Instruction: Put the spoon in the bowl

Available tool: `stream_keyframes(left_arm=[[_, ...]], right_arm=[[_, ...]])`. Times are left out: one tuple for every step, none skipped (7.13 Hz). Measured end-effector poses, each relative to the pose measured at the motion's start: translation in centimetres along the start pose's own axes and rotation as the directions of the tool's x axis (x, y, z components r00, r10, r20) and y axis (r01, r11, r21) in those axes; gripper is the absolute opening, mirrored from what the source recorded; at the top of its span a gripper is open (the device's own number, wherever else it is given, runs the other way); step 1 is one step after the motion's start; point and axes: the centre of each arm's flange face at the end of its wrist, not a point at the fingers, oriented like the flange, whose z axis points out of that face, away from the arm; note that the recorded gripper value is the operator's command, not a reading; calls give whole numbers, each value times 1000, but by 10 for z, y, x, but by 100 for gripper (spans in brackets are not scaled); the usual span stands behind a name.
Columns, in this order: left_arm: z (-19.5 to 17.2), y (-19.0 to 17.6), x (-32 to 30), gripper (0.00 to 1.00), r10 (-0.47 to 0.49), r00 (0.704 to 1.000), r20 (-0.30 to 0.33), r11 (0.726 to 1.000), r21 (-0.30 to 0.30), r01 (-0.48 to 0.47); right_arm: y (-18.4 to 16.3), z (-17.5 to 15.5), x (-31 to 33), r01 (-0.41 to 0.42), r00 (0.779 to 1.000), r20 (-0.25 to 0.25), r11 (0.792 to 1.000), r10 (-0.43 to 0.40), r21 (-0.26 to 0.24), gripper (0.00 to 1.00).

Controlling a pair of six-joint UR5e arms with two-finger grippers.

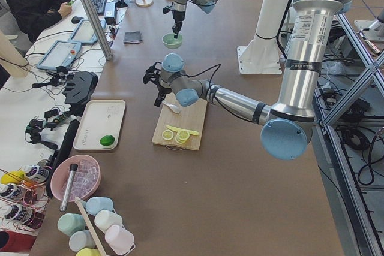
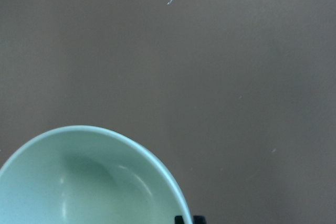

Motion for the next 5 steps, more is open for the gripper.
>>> stream_keyframes(left_arm=[[4, 2, 6, 98, 8, 1000, -7, 1000, -8, -8], [10, 6, 15, 98, 19, 1000, -18, 1000, -21, -20], [17, 11, 25, 98, 29, 999, -29, 999, -36, -30], [26, 17, 36, 98, 41, 998, -41, 998, -53, -43], [37, 23, 50, 97, 59, 997, -57, 995, -74, -63]], right_arm=[[27, 8, -17, 7, 1000, -10, 1000, -7, -2, 0], [46, 16, -24, 18, 1000, -20, 1000, -18, -7, 14], [55, 22, -24, 25, 999, -29, 1000, -25, -10, 62], [58, 26, -23, 29, 999, -37, 999, -29, -13, 100], [59, 27, -22, 29, 999, -41, 999, -30, -15, 100]])
